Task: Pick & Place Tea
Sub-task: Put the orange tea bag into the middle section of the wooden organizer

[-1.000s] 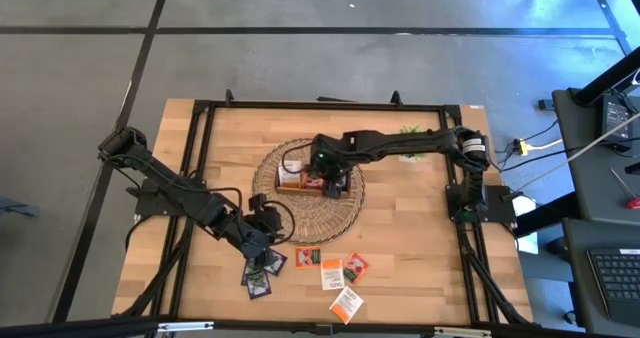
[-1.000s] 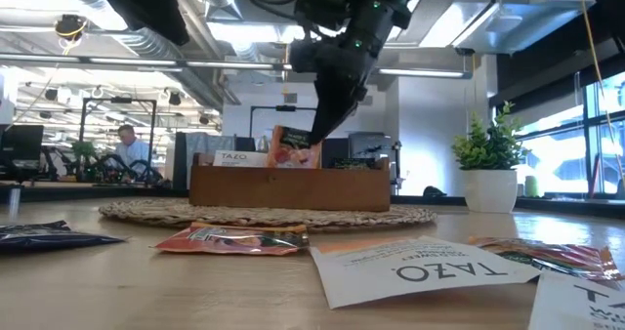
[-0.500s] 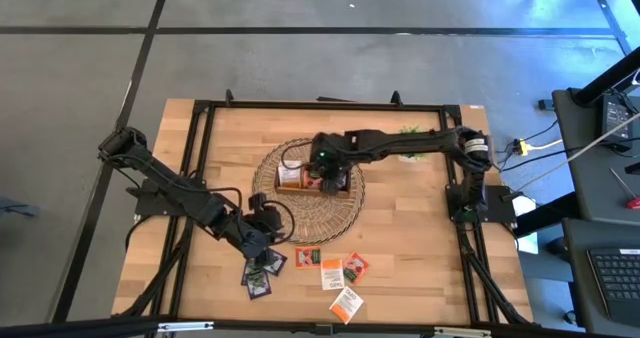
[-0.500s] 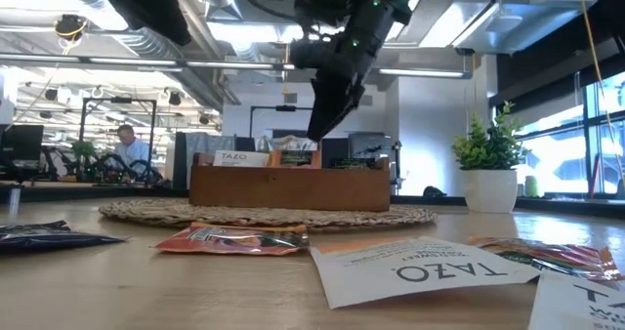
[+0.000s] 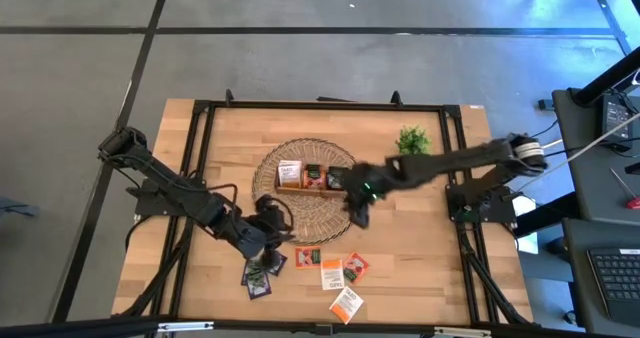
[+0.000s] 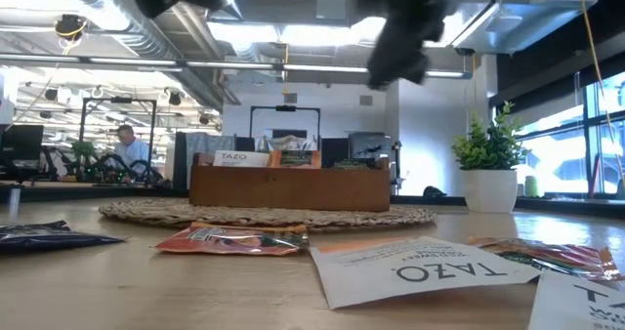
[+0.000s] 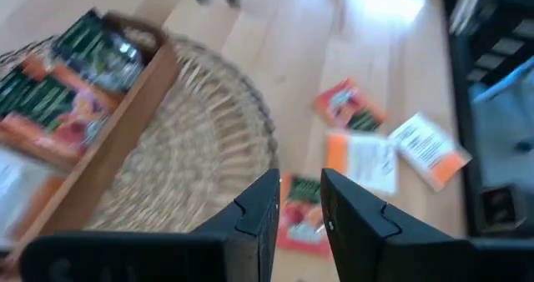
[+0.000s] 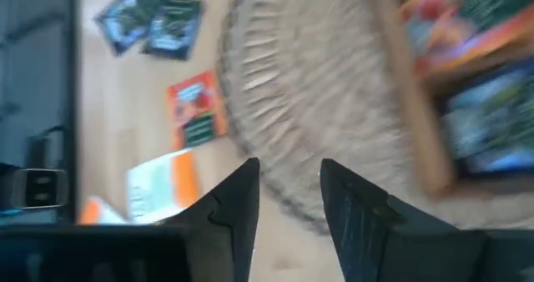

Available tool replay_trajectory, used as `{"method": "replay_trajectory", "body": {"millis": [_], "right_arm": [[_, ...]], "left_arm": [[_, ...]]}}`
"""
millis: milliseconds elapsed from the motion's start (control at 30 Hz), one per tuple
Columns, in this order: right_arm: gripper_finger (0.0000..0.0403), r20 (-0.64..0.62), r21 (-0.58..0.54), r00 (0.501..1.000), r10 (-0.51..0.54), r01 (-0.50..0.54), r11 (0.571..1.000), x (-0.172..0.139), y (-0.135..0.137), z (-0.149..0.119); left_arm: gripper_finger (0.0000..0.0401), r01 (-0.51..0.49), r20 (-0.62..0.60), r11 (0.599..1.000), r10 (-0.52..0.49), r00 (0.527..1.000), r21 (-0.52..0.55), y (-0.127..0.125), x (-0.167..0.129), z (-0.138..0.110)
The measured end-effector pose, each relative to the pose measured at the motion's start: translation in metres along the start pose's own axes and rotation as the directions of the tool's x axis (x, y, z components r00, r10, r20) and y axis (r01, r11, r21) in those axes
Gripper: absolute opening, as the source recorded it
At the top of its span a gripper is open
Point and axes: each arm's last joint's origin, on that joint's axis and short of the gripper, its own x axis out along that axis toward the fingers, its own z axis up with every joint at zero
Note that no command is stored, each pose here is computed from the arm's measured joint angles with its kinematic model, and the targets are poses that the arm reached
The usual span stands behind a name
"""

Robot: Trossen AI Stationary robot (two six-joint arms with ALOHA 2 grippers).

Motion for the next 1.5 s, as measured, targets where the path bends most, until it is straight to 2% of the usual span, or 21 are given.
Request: {"method": "replay_trajectory", "body": {"millis": [100,233,400,533,700,867,1033,1200,1333,1500], "right_arm": [[0.0132,0.025,0.065,0.998,0.05,-0.052,0.997,0.006,0.015,-0.035],[0.0132,0.022,0.145,0.991,0.128,-0.13,0.981,0.021,0.03,-0.076],[0.0132,0.134,0.241,0.982,0.136,-0.166,0.956,0.036,0.037,-0.102],[0.0132,0.252,0.263,0.957,0.147,-0.213,0.941,0.043,0.04,-0.105],[0.0132,0.227,0.297,0.966,0.121,-0.187,0.936,0.058,0.042,-0.105],[0.0132,0.188,0.323,0.975,0.116,-0.173,0.931,0.08,0.049,-0.1],[0.0139,0.164,0.367,0.979,0.124,-0.178,0.913,0.104,0.057,-0.088],[0.0186,0.139,0.402,0.986,0.094,-0.143,0.904,0.13,0.055,-0.082],[0.0225,0.125,0.485,0.989,0.079,-0.13,0.865,0.145,0.053,-0.08],[0.0242,0.116,0.509,0.988,0.098,-0.144,0.849,0.154,0.057,-0.077]], "left_arm": [[0.0086,0.016,0.065,0.999,-0.014,0.998,-0.033,-0.003,0.0,0.006],[0.0086,0.016,0.14,1.0,-0.015,0.99,-0.006,-0.007,0.002,0.012],[0.0086,0.052,0.097,0.998,-0.054,0.994,0.029,-0.012,0.021,0.007],[0.0086,0.099,-0.041,0.994,-0.097,0.994,0.052,-0.017,0.049,-0.011],[0.0086,0.107,-0.206,0.994,-0.105,0.973,-0.003,-0.021,0.084,-0.04],[0.0086,0.118,-0.328,0.993,-0.114,0.938,-0.009,-0.022,0.106,-0.063],[0.0086,0.098,-0.373,0.995,-0.099,0.922,-0.024,-0.022,0.118,-0.075],[0.0086,0.071,-0.386,0.996,-0.084,0.919,-0.048,-0.021,0.123,-0.08],[0.0086,0.049,-0.383,0.995,-0.077,0.92,-0.083,-0.021,0.124,-0.081],[0.0086,0.03,-0.371,0.995,-0.064,0.927,-0.097,-0.022,0.125,-0.082]]}}
